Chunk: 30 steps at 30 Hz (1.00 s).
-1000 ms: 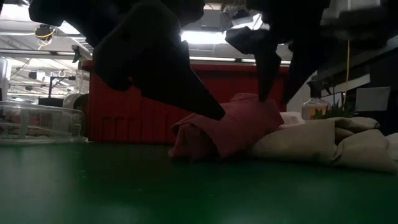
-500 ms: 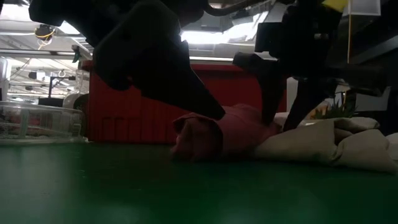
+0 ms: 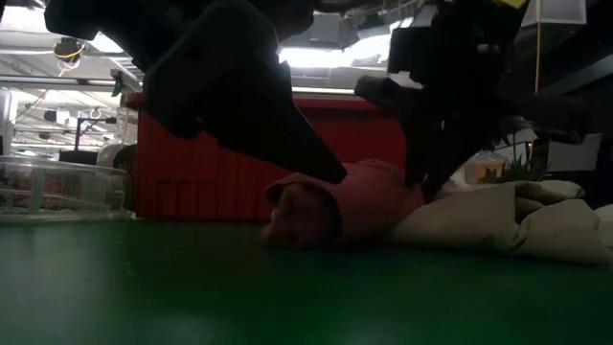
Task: Fold laundry
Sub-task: Stack the folded pink underwear on top of the folded white underwear
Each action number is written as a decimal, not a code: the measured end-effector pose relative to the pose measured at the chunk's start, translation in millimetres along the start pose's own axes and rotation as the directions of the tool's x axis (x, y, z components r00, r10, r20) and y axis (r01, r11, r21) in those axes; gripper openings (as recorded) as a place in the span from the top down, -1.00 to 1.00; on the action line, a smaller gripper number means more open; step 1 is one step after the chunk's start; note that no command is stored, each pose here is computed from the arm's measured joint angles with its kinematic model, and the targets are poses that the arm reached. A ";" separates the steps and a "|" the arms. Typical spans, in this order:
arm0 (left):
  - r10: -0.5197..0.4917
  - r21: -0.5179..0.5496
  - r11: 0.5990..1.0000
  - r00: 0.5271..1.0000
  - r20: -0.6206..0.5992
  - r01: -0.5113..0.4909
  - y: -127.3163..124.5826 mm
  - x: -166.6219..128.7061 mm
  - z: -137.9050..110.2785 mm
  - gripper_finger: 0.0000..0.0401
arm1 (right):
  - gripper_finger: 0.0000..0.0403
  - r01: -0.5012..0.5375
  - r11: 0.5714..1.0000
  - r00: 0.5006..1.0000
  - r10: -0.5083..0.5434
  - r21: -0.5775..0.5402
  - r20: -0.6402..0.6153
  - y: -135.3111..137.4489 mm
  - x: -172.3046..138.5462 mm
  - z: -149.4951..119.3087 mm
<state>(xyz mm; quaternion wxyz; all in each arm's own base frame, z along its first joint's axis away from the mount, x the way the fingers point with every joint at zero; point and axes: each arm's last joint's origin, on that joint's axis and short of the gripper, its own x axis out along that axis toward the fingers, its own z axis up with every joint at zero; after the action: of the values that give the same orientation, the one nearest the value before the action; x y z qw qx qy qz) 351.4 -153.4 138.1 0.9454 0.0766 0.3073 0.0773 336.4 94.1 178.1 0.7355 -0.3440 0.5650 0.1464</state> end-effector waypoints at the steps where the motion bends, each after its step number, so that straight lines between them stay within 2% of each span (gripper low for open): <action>1: 0.000 0.000 1.000 1.000 0.000 0.000 0.0 0.0 0.0 -0.12 | 0.83 0.001 1.000 1.000 -0.001 0.002 0.008 -1.2 -1.6 1.6; 4: 0.000 0.000 1.000 1.000 0.000 0.000 0.0 -0.1 0.1 -0.12 | 0.96 -0.009 1.000 0.999 0.009 0.005 0.039 -4.5 -6.7 6.6; 9: 0.000 -0.001 1.000 1.000 0.000 0.000 0.0 -0.1 0.1 -0.12 | 0.93 -0.010 1.000 0.997 0.009 0.012 0.073 -8.9 -13.3 12.6; 13: 0.021 -0.003 1.000 1.000 0.005 -0.021 0.5 -0.2 0.3 -0.12 | 0.98 0.015 1.000 0.997 -0.016 0.012 0.080 -14.1 -20.9 17.3; 18: 0.034 -0.024 0.999 0.999 0.037 -0.033 3.4 -6.5 8.1 -0.12 | 0.97 0.069 0.997 0.997 -0.067 -0.030 0.047 -21.6 -33.4 20.5; 22: 0.031 -0.043 0.999 0.997 0.071 -0.028 3.0 -6.8 12.0 -0.12 | 0.99 0.125 0.990 0.992 -0.125 -0.069 0.010 -27.5 -41.4 16.8; 30: 0.031 -0.055 0.998 0.995 0.091 -0.026 3.3 -6.6 14.3 -0.12 | 0.99 0.136 0.991 0.989 -0.136 -0.003 -0.054 -45.7 -59.6 -7.3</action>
<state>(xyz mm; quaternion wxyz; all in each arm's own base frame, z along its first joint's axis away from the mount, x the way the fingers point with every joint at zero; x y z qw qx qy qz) 354.2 -152.8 153.9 0.9591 0.0590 0.2601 0.0953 339.7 66.6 248.3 0.7285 -0.3852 0.5599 0.0863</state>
